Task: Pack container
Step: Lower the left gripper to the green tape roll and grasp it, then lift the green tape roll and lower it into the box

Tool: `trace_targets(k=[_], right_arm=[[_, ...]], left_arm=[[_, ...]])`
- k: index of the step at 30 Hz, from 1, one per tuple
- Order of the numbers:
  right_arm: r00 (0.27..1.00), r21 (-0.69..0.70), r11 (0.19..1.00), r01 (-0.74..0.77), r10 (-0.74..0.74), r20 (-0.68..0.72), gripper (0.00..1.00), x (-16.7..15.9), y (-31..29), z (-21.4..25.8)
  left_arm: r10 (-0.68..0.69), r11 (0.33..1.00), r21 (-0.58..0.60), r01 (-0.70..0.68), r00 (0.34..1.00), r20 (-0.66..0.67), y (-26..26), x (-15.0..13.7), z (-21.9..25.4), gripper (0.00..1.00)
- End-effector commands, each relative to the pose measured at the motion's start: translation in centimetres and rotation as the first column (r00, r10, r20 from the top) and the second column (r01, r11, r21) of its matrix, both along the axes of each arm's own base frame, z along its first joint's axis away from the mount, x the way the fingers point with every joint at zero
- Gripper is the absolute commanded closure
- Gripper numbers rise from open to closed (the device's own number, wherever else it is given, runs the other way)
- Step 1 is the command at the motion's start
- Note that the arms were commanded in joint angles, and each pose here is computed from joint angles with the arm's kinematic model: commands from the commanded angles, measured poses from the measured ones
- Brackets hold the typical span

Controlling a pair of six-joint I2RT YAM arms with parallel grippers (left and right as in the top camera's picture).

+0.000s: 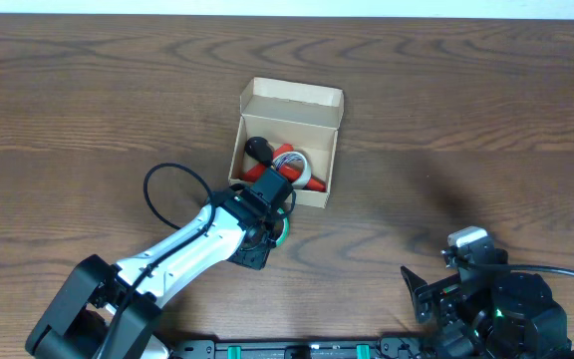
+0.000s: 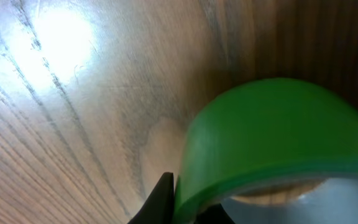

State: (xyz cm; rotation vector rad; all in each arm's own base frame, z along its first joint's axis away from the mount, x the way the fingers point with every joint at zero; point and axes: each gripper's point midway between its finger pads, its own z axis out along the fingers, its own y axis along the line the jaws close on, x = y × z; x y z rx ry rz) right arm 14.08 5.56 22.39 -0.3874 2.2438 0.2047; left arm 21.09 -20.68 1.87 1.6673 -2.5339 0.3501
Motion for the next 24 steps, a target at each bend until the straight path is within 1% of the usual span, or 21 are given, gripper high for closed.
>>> trace_targets(k=[1,4,8,11,13,15,18,21,22,24], right_arm=[[1.0,0.005,1.0,0.022,-0.022,-0.002,0.01,0.1,-0.2,0.0],[1.0,0.005,1.0,0.022,-0.022,-0.002,0.01,0.1,-0.2,0.0],[1.0,0.005,1.0,0.022,-0.022,-0.002,0.01,0.1,-0.2,0.0],[1.0,0.005,1.0,0.022,-0.022,-0.002,0.01,0.1,-0.2,0.0],[1.0,0.005,1.0,0.022,-0.022,-0.002,0.01,0.1,-0.2,0.0],[1.0,0.005,1.0,0.022,-0.022,-0.002,0.01,0.1,-0.2,0.0],[1.0,0.005,1.0,0.022,-0.022,-0.002,0.01,0.1,-0.2,0.0],[1.0,0.005,1.0,0.022,-0.022,-0.002,0.01,0.1,-0.2,0.0],[1.0,0.005,1.0,0.022,-0.022,-0.002,0.01,0.1,-0.2,0.0],[1.0,0.005,1.0,0.022,-0.022,-0.002,0.01,0.1,-0.2,0.0]], left_arm=[[0.023,1.0,0.015,-0.023,1.0,0.01,0.5,0.0,0.1,0.94],[0.046,0.999,0.004,-0.046,0.998,0.044,0.7,0.2,1.5,0.94],[0.098,0.995,0.011,-0.1,0.989,0.108,2.5,-0.4,4.8,0.94],[0.126,0.991,0.022,-0.133,0.971,0.203,4.5,-0.5,7.6,0.94],[0.141,0.988,0.018,-0.152,0.95,0.279,5.3,0.1,9.3,0.94],[0.123,0.989,0.028,-0.142,0.925,0.36,5.6,1.4,11.2,0.94],[0.048,0.993,0.074,-0.092,0.888,0.458,5.3,4.0,14.4,0.94],[-0.005,0.991,0.118,-0.061,0.872,0.489,4.8,6.6,17.0,0.94],[-0.034,0.989,0.14,-0.04,0.869,0.494,4.6,7.8,17.8,0.94],[-0.077,0.987,0.163,-0.006,0.864,0.498,4.2,9.6,18.6,0.95]])
